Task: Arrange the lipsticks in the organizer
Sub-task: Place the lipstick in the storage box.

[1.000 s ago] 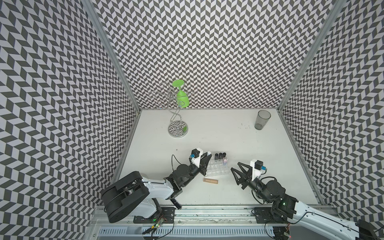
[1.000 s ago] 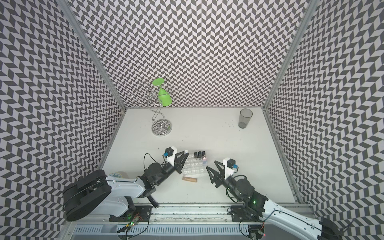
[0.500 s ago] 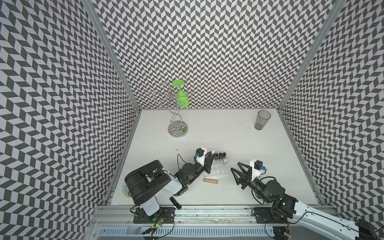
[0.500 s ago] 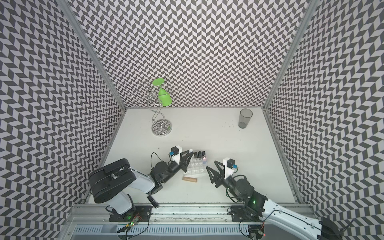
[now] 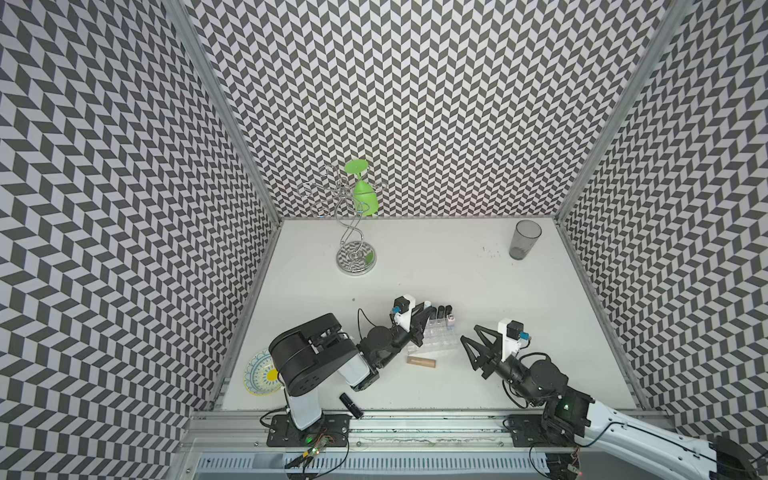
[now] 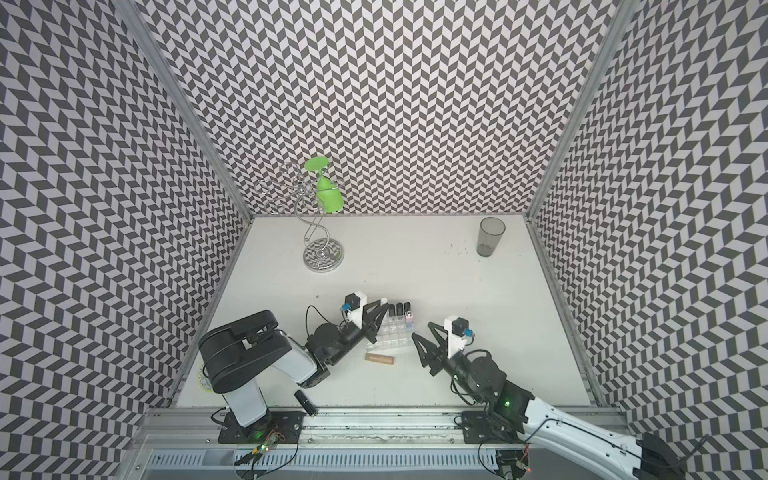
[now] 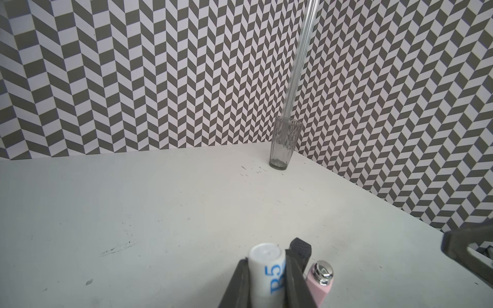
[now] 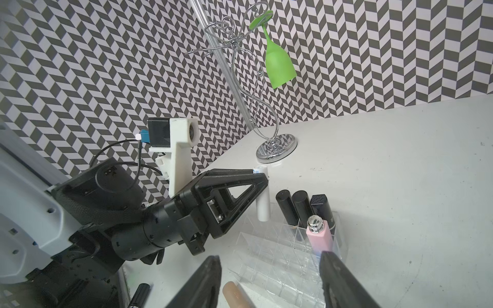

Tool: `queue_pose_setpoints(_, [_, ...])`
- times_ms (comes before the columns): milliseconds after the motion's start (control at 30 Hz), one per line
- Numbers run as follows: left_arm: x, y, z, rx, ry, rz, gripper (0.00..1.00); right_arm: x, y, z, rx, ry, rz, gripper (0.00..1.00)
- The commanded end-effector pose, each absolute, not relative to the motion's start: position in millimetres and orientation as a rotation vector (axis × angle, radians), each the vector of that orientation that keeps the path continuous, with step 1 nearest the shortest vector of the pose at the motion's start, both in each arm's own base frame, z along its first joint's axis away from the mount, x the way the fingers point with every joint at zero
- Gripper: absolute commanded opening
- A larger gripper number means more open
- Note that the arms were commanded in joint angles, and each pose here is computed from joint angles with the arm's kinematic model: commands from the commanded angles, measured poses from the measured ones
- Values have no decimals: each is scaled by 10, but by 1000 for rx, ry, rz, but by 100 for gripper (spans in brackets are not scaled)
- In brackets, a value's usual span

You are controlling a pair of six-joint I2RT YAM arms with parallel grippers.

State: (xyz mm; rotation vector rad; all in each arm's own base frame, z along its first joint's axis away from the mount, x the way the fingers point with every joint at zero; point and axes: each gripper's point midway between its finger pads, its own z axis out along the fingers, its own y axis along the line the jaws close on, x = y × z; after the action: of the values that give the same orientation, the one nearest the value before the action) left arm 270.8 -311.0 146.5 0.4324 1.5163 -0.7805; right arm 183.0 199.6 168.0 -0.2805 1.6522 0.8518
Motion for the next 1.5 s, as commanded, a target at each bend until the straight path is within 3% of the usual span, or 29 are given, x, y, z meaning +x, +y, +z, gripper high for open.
queue_pose_setpoints(0, [2765, -3117, 1577, 407, 1464, -792, 0, 1823, 1980, 1602, -285, 1642, 841, 62])
queue_pose_setpoints(533, [2830, -3108, 1466, 424, 1456, -784, 2, 1848, 1974, 1565, -283, 1655, 817, 62])
queue_pose_setpoints(1033, [2815, -3117, 1379, 442, 1438, -779, 15, 1855, 1968, 1546, -284, 1660, 807, 62])
queue_pose_setpoints(1467, [2831, -3067, 1465, 453, 1377, -721, 16, 1868, 1980, 1522, -290, 1669, 794, 62])
